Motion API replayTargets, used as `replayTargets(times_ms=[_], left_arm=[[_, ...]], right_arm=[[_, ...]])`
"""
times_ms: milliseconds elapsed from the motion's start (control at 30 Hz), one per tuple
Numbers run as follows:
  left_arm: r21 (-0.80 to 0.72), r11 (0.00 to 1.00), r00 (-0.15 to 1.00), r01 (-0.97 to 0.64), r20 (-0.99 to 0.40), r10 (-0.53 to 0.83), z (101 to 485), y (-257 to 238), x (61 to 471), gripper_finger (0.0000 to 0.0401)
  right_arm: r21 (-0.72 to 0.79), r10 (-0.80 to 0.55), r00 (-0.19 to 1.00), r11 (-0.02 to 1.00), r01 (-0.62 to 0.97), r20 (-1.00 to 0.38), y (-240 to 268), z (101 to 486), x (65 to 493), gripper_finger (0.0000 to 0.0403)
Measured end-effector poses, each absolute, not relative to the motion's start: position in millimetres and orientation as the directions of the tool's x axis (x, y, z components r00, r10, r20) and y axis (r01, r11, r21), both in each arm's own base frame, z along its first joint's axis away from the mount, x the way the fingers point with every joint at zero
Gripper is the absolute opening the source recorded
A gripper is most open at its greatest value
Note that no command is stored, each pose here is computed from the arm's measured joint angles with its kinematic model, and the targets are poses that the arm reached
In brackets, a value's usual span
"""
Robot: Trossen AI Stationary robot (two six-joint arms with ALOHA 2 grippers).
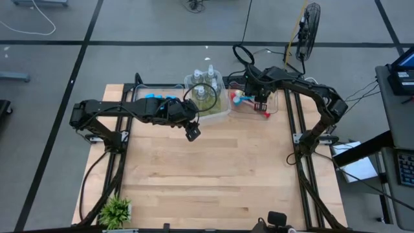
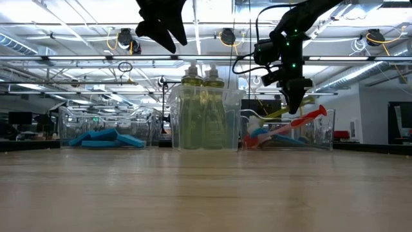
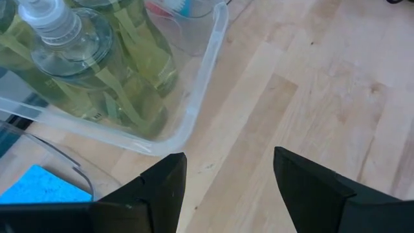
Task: Pick & Place Kitchen Sink Supplies
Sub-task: Put the green dish brush into the right transparent bin, then return to Home Position
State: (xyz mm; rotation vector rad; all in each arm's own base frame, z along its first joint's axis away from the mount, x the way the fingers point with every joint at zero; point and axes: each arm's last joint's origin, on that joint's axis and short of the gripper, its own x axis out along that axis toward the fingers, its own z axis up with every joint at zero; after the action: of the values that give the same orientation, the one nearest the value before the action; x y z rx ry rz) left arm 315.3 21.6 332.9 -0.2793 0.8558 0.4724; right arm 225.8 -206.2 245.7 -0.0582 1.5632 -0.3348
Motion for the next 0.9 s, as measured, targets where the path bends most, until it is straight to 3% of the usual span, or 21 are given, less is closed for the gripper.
replayTargets(times_ms=[200,467,733,900], left_arm=[[-0.050,0.866,0.564,-0.498,-0.777,0.280,333,19,315,0.0234],[-0.054,0.873,0.569,-0.484,-0.777,0.268,333,13,316,0.0234],[-0.034,0.888,0.569,-0.459,-0.779,0.264,333,10,316,0.0234],[-0.036,0.882,0.566,-0.470,-0.779,0.269,333,13,315,0.0234]], right_arm=[[-0.247,-0.245,-0.032,0.954,0.172,-0.969,-206,246,226,0.0131],[-0.266,-0.268,-0.007,0.948,0.173,-0.963,-200,259,219,0.0143],[-0.373,-0.412,0.170,0.902,0.219,-0.895,-171,318,191,0.0129],[-0.457,-0.536,0.317,0.840,0.291,-0.783,-148,358,165,0.0128]])
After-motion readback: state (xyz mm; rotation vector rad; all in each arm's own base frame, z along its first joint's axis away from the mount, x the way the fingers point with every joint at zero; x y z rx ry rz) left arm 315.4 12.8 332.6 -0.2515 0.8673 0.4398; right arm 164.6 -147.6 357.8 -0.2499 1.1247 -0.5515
